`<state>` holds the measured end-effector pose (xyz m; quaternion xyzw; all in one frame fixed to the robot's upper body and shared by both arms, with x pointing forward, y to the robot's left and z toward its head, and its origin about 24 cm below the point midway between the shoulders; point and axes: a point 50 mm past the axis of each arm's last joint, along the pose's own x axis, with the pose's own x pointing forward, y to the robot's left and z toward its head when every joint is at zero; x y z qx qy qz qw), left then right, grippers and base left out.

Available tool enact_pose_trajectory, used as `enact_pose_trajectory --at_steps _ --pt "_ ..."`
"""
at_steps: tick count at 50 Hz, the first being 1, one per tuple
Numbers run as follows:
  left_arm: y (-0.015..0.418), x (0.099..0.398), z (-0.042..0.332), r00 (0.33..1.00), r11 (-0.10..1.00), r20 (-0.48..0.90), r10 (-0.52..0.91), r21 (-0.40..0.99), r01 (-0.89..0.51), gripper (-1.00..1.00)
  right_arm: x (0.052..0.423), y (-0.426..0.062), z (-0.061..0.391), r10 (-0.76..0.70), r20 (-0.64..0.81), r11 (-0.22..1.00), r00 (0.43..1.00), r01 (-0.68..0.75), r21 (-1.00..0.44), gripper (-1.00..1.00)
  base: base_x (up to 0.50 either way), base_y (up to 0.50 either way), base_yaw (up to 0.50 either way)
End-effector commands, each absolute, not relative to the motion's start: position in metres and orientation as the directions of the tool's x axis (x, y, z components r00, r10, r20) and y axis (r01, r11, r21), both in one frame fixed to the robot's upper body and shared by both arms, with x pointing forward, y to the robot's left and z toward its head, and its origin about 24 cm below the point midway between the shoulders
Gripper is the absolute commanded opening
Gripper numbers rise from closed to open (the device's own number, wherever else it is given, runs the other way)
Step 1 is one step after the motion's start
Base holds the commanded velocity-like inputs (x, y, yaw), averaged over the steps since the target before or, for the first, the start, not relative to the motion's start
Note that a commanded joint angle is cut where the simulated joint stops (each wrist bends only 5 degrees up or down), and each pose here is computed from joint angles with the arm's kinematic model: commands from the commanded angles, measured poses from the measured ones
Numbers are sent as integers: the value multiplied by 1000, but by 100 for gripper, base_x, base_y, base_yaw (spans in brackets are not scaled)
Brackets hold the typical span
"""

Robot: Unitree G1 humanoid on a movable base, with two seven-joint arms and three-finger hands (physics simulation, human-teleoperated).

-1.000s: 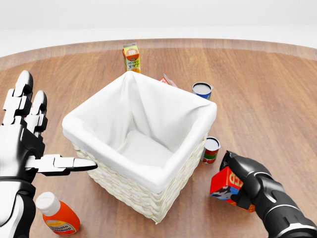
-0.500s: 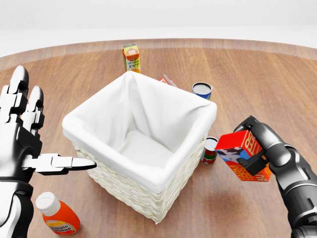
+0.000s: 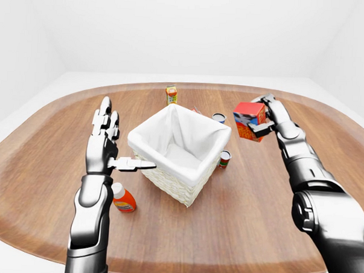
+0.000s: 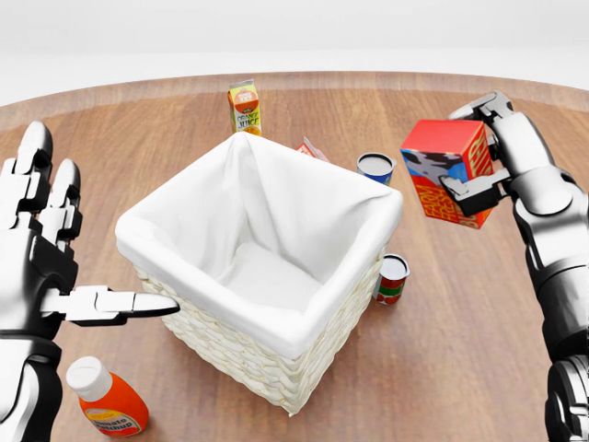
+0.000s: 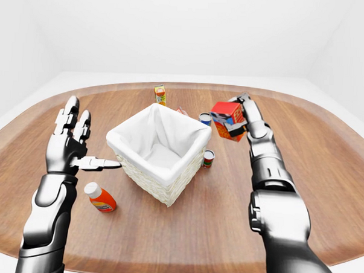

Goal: Pick up the butter and put it in the basket.

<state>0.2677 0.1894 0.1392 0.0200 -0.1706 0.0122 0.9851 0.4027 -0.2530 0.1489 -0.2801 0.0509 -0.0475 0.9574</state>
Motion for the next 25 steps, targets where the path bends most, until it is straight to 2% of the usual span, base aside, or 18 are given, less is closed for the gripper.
enact_pose_trajectory --at_steps 1,13,25 --pt "189 268 135 947 999 322 18 34 -31 100 414 -238 201 -114 111 893 987 151 -425 -100 0 0 0" --pt "190 269 135 948 999 317 18 34 -30 100 422 -205 222 -46 175 922 984 109 -373 -100 0 0 0" --pt "191 269 135 948 999 317 17 33 -29 100 422 -165 221 72 216 937 974 8 -349 -100 0 0 0"
